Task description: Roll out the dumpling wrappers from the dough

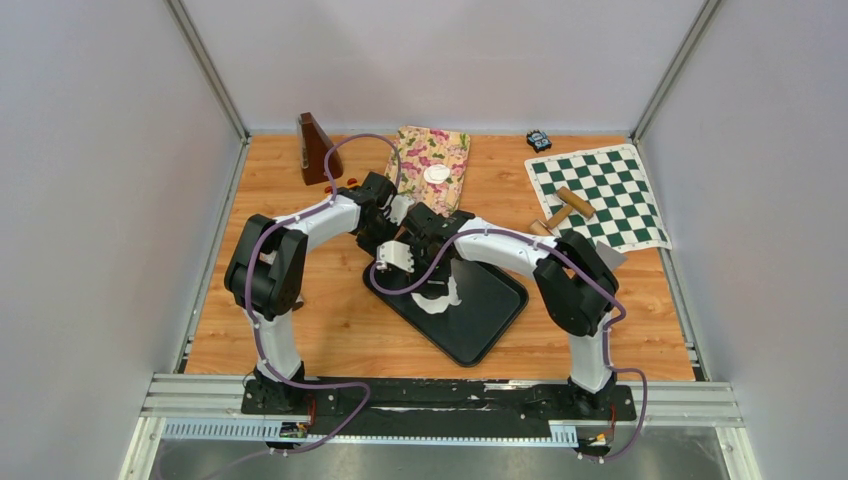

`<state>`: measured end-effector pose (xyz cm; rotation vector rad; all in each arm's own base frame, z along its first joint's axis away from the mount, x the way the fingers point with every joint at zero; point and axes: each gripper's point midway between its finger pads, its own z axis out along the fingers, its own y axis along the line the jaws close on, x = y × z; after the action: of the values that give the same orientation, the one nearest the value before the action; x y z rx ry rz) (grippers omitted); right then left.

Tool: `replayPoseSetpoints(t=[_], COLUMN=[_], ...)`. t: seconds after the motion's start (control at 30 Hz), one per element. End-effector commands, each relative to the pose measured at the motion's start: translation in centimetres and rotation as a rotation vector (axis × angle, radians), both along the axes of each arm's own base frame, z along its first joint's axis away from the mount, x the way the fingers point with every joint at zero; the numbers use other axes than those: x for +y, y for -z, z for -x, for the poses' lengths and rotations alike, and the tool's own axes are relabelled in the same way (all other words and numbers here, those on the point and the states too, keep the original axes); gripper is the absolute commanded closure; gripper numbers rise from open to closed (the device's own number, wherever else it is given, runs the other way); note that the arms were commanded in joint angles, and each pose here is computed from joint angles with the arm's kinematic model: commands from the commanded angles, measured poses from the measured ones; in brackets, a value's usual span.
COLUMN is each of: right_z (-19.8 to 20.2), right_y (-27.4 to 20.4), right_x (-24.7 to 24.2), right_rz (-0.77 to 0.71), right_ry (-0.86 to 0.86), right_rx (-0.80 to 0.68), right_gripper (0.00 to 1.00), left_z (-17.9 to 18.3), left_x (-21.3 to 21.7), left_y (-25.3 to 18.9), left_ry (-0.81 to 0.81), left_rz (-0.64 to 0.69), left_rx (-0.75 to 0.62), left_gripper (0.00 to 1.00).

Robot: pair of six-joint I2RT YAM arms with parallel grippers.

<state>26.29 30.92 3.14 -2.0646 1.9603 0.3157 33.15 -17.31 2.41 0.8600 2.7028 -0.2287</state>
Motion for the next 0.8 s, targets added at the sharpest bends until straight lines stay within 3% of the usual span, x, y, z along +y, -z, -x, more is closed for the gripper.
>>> replayPoseSetpoints(t=[0.0, 0.43, 0.77], right_z=[7.5, 8.2, 4.9], right_y=[5.1, 4.5, 5.8], right_x=[-6.8, -2.1, -0.9], right_rz=[0.307, 0.137, 0.131], right_ry=[-0.027, -0.02, 0.099], right_rx=[0.301, 0.333, 0.231], right_gripper=[0.52, 0.53, 0.54], left_z=[-2.4, -2.4, -2.3], left_x=[0.9, 0.7, 0.9], left_y=[-2.7, -2.9, -2.8], left_ry=[-0.055, -0.054, -0.055], left_rz=[-0.025, -0.015, -0.023], left_rx=[-0.127, -0.129, -0.132], left_gripper=[1.0, 1.0, 1.0])
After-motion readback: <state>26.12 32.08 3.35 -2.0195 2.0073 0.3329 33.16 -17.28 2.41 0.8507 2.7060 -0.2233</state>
